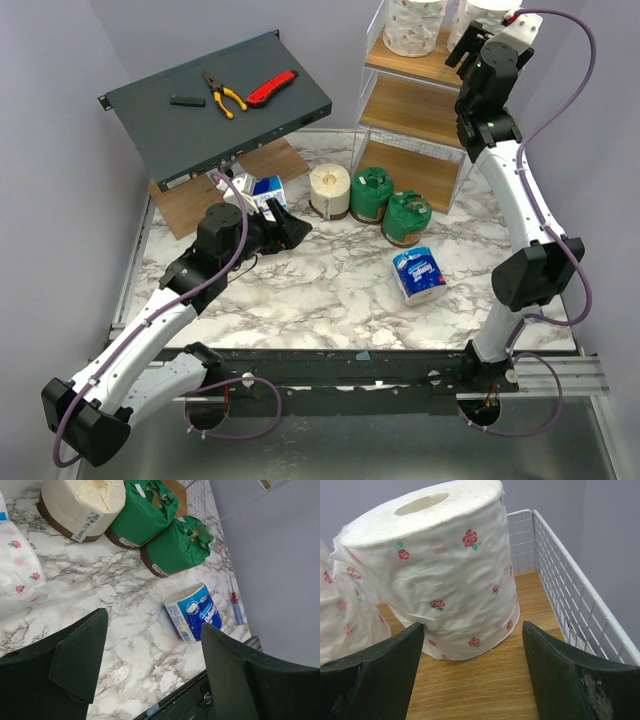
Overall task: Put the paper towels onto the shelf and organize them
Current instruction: Place the paper towel on the shelf.
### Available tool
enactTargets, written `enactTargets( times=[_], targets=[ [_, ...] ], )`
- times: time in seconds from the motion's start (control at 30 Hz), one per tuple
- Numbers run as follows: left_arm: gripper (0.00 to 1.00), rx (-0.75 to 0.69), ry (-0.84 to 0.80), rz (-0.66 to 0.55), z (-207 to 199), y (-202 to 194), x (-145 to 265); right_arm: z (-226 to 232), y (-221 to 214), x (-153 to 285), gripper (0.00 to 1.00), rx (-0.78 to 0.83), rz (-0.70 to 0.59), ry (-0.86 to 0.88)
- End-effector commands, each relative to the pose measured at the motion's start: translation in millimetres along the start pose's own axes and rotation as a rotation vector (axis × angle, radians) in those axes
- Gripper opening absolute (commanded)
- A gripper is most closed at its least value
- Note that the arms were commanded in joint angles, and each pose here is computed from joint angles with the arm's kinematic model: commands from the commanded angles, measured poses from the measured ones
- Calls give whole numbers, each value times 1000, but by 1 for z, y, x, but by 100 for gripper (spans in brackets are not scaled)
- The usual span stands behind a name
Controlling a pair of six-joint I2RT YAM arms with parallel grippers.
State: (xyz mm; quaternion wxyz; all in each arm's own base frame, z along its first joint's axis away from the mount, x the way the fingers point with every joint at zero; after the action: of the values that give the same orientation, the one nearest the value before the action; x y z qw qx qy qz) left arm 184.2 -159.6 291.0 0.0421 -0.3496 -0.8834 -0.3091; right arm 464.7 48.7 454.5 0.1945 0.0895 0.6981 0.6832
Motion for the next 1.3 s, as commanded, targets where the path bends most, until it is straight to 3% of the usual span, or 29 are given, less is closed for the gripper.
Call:
enactTargets(
  times=[0.0, 0.2, 0.8, 1.0, 1.27],
  targets=[
    [76, -15, -18, -11, 0, 1, 1, -19, 4, -5, 81, 20, 7, -137],
    [76, -16, -24, -8, 0, 1, 3, -22, 10, -1, 81, 13, -6, -133],
    [76, 6, -62, -3, -4, -1, 8, -24, 93, 63, 92, -172, -71, 226],
    [76, 16, -61, -11, -2, -2, 11, 3, 112, 95, 94, -188, -92, 424],
    [76, 26, -58, 1, -3, -2, 9, 64, 94, 112, 94, -75, -71, 450]
  ],
)
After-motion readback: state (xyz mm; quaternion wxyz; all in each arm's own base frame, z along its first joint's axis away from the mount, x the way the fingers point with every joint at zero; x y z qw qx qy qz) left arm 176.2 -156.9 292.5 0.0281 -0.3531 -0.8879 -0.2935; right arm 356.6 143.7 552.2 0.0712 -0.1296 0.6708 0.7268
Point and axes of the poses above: each gripper's point midway between its finger pads, its own x axis back along the fingers, its own z axis along the line the jaws close on, y = z × x, the point moved 9 cm from there along x, back along the fingers, and after that the axes turned 13 degrees about x, right-handed, at the moved point
